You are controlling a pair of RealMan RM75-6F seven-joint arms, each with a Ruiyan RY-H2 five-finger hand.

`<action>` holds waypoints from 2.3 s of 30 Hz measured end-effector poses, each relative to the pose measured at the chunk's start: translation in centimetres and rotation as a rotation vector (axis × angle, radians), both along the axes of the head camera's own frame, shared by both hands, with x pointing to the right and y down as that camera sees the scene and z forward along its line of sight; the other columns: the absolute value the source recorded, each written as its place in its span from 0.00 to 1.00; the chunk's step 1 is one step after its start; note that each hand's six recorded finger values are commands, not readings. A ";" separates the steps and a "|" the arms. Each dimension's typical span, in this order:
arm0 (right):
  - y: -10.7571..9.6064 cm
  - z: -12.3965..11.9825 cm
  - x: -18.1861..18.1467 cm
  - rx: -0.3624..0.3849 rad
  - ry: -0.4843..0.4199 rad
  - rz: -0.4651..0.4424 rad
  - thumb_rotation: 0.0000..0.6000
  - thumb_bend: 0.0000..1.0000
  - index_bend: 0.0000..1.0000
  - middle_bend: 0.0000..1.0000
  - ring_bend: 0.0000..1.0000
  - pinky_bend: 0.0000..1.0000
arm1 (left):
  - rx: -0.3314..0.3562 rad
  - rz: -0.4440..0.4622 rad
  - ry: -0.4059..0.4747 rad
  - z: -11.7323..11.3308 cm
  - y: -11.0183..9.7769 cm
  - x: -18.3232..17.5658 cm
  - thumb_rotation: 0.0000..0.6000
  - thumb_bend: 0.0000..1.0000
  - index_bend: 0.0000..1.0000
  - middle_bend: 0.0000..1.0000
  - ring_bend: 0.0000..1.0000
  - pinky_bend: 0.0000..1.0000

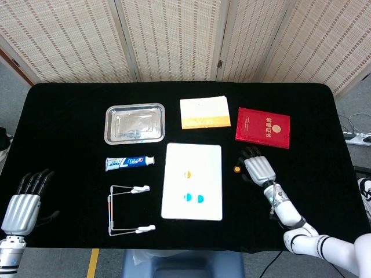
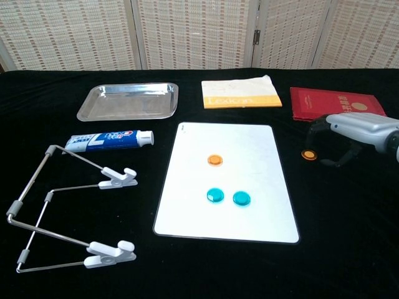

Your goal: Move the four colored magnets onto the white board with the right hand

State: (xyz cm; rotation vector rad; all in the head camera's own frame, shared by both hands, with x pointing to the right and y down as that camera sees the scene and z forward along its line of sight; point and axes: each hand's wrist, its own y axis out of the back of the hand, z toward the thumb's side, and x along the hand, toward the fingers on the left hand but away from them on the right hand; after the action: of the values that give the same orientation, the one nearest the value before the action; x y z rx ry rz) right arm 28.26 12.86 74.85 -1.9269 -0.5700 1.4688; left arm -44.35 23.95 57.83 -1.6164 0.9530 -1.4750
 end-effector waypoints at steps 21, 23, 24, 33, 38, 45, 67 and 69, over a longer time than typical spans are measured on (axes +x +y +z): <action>-0.2 1.3 -1.3 -0.012 0.005 -0.018 1.00 0.46 0.44 0.19 0.01 0.00 | -0.005 -0.006 -0.005 0.1 0.1 -0.3 1.00 0.15 0.07 0.08 0.11 0.00; -0.2 1.3 -1.4 -0.011 0.004 -0.019 1.00 0.46 0.46 0.20 0.02 0.00 | -0.006 -0.007 -0.006 0.1 0.2 -0.4 1.00 0.15 0.07 0.08 0.11 0.00; -0.3 1.3 -1.5 -0.009 0.003 -0.019 1.00 0.46 0.48 0.22 0.02 0.00 | -0.005 -0.008 -0.006 0.1 0.2 -0.4 1.00 0.15 0.07 0.08 0.11 0.00; -0.5 1.1 -1.2 0.007 0.004 -0.010 1.00 0.46 0.53 0.24 0.03 0.00 | -0.008 -0.010 -0.006 0.2 0.3 -0.5 1.00 0.15 0.07 0.08 0.11 0.00; -0.9 0.0 -1.5 0.026 -0.024 -0.012 1.00 0.46 0.53 0.24 0.03 0.00 | -0.005 -0.012 -0.009 0.0 0.2 -0.6 1.00 0.15 0.07 0.08 0.11 0.00; -0.8 -2.3 -4.8 0.022 -0.124 -0.055 1.00 0.46 0.53 0.23 0.03 0.00 | 0.001 -0.003 -0.001 -0.2 0.1 -0.1 1.00 0.15 0.07 0.08 0.11 0.00; -0.4 -1.1 -14.1 -0.022 -0.140 -0.200 1.00 0.46 0.52 0.21 0.01 0.00 | -0.003 -0.028 -0.009 -0.3 0.7 -1.2 1.00 0.15 0.07 0.08 0.11 0.00; -0.3 -1.0 -14.2 -0.023 -0.138 -0.204 1.00 0.46 0.51 0.21 0.01 0.00 | -0.004 -0.028 -0.009 -0.2 0.7 -1.2 1.00 0.15 0.07 0.08 0.11 0.00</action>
State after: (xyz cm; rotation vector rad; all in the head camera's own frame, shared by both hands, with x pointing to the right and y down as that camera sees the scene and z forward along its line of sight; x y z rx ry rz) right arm 14.02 12.56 73.86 -2.0495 -0.4045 1.2275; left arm -45.54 24.66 57.62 -1.6038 0.9719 -1.5031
